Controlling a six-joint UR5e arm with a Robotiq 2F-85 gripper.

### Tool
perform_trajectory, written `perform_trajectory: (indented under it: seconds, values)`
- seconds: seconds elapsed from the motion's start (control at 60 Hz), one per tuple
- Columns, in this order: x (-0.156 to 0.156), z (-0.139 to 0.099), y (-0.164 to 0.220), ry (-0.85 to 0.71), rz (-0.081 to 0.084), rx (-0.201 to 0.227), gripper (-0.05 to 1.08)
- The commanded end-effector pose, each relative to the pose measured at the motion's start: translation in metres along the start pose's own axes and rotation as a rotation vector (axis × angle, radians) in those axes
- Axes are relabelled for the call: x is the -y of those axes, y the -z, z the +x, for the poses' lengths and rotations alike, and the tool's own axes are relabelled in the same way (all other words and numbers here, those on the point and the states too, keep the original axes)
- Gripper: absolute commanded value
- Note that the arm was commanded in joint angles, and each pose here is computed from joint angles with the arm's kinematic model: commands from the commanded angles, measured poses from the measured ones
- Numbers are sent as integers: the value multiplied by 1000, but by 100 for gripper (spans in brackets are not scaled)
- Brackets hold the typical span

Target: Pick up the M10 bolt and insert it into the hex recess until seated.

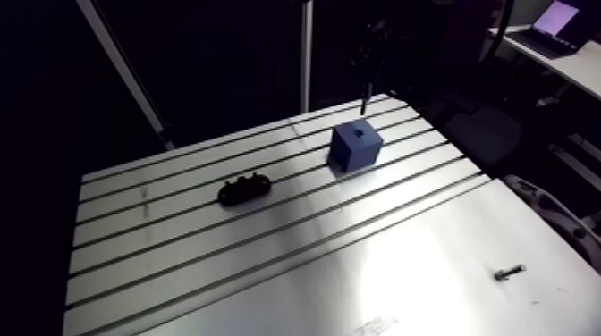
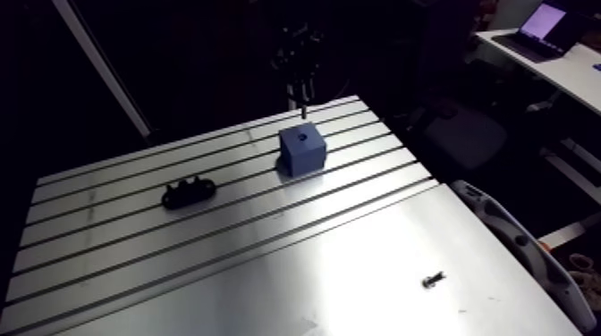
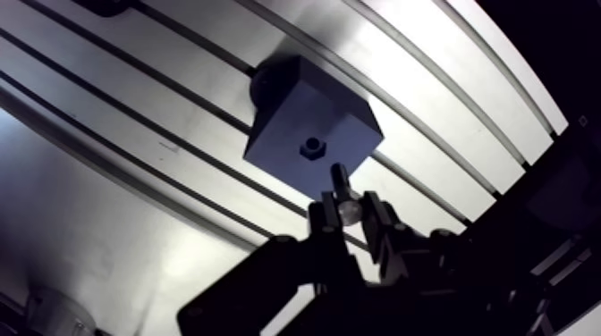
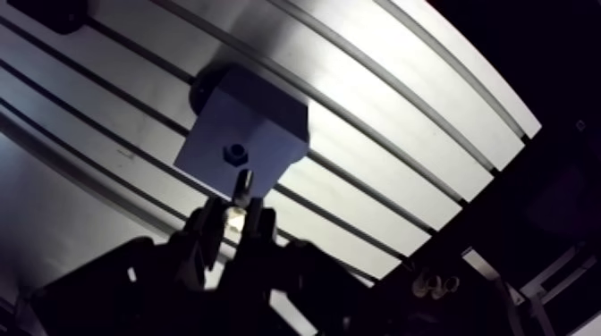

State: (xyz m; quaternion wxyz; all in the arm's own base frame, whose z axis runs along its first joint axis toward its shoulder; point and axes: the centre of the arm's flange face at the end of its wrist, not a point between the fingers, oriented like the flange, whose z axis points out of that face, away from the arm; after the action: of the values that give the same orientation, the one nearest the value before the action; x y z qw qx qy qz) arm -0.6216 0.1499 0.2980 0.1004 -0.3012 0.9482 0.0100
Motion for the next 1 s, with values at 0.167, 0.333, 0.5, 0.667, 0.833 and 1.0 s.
perform_trajectory:
  seconds: [0.167,0.333,0.5,0.667,0.833,1.0]
  values:
    - [2,0,-9,5,14,9,90]
    - [4,0,-11,7,19,12,90]
    - [6,-1,-14,3,24,15,90]
    - [8,0,-17,1,30,20,90]
    - [12,0,-20,3,35,22,90]
    - [10,2,-20,3,15,8,90]
